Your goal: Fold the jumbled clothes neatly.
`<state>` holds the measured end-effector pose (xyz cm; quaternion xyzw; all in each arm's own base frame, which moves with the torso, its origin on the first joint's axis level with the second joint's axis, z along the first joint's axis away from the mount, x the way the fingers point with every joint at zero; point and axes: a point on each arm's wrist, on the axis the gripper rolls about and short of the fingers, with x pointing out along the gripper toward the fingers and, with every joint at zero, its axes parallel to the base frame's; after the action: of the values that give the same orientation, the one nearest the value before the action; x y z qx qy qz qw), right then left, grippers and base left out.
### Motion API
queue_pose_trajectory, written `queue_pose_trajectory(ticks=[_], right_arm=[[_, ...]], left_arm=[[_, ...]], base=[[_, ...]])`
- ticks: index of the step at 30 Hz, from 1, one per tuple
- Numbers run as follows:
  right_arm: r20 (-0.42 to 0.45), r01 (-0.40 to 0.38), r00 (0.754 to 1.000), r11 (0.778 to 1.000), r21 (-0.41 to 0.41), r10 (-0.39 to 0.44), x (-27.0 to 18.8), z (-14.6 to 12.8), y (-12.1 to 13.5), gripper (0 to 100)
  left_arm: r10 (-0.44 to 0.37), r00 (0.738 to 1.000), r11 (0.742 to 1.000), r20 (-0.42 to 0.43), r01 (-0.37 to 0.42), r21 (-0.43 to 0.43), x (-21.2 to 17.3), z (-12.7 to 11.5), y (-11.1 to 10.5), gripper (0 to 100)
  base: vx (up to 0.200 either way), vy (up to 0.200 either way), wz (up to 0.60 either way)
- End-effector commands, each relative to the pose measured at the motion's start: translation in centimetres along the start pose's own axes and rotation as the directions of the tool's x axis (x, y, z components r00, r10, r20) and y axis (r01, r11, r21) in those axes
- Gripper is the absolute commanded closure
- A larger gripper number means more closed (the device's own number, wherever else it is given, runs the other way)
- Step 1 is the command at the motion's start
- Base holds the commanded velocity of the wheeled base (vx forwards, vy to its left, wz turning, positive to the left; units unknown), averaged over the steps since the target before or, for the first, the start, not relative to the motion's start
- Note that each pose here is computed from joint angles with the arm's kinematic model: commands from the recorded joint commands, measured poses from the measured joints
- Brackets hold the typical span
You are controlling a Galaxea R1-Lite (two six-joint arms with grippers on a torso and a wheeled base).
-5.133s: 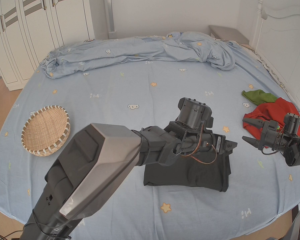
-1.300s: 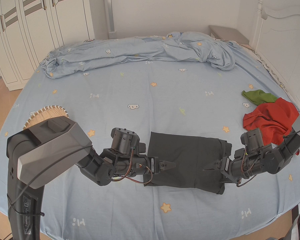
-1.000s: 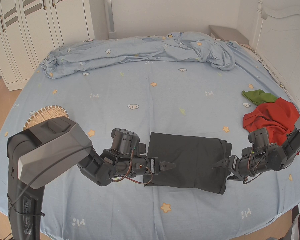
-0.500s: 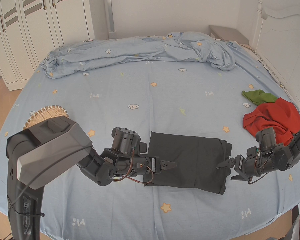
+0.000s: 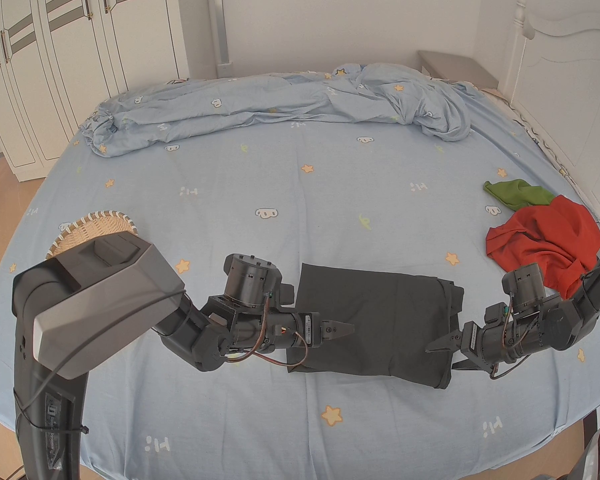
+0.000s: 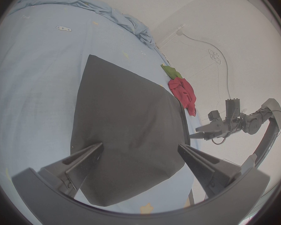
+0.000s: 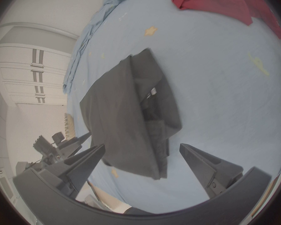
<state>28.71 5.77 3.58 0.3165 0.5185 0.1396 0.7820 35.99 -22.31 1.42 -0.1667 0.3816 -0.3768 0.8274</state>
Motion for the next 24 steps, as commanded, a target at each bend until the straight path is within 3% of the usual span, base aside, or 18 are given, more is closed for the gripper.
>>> queue_pose_trajectory(ticks=[1, 12, 24], right_arm=[[-0.026, 0.017, 1.0, 1.0, 0.013, -0.017, 0.6, -0.3, -0.5, 100], [-0.032, 0.029, 0.999, 0.999, 0.025, -0.029, 0.4, -0.7, -1.1, 100], [0.037, 0.038, 0.999, 0.999, 0.033, -0.039, -1.4, 0.5, -2.1, 100]], left_arm=[[-0.001, 1.0, 1.0, 0.001, 0.001, 0.0, 0.0, 0.0, 0.0, 0], [0.002, 1.0, 1.0, -0.005, -0.002, -0.003, 0.2, -0.2, 0.1, 0], [0.001, 1.0, 1.0, -0.004, -0.001, -0.002, 0.2, -0.1, 0.1, 0]], base=[[0.0, 0.0, 0.0], [0.0, 0.0, 0.0], [0.0, 0.0, 0.0]])
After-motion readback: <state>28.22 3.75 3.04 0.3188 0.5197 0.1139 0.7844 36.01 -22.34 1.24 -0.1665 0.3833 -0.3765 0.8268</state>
